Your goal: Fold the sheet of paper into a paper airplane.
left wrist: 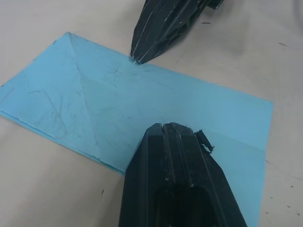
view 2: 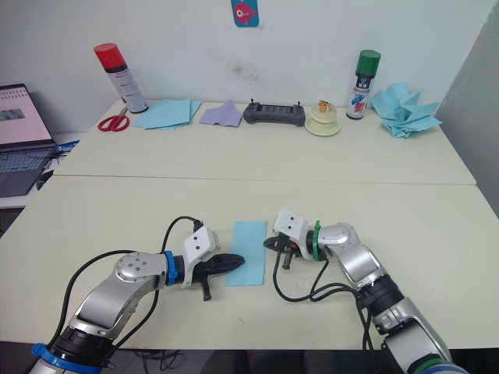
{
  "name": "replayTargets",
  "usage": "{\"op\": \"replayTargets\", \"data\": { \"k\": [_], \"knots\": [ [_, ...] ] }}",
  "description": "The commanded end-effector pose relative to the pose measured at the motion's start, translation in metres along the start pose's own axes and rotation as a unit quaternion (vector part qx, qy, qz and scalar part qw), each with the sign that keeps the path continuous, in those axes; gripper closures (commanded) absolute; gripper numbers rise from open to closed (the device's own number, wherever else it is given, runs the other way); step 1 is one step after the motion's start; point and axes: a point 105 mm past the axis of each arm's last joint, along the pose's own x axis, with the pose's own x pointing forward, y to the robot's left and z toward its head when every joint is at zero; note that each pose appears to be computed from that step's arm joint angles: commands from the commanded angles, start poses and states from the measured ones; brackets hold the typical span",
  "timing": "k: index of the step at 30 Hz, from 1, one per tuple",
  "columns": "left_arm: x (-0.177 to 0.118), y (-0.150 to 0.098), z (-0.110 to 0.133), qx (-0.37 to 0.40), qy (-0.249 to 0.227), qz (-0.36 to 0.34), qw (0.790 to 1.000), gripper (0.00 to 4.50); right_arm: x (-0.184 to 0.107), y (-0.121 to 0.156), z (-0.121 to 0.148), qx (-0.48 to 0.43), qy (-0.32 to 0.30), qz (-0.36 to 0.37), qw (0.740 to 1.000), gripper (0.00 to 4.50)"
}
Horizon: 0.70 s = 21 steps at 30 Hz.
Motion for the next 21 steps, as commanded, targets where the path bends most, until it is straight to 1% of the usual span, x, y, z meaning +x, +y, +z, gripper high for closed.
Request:
{"op": "replayTargets", "data": {
  "k": [1, 9, 14, 17, 21],
  "knots": [
    [0.005, -0.009, -0.024, -0.034, 0.039, -0.011, 0.999, 4.50, 0.001, 0.023, -0.017, 0.036, 0.031, 0.049, 0.998, 4.45],
    [0.001, -0.011, -0.029, -0.037, 0.051, -0.021, 0.998, 4.50, 0.001, 0.056, -0.019, 0.107, 0.033, 0.134, 0.985, 4.45],
    [-0.004, -0.006, -0.029, -0.031, 0.061, -0.022, 0.997, 4.50, -0.002, 0.076, -0.024, 0.119, 0.050, 0.190, 0.973, 4.45],
    [-0.006, -0.003, -0.029, -0.029, 0.064, -0.020, 0.997, 4.50, -0.005, 0.081, -0.024, 0.120, 0.056, 0.210, 0.969, 4.45],
    [-0.006, -0.002, -0.030, -0.026, 0.067, -0.021, 0.997, 4.50, -0.016, 0.074, -0.023, 0.102, 0.063, 0.209, 0.971, 4.45]
  ]
}}
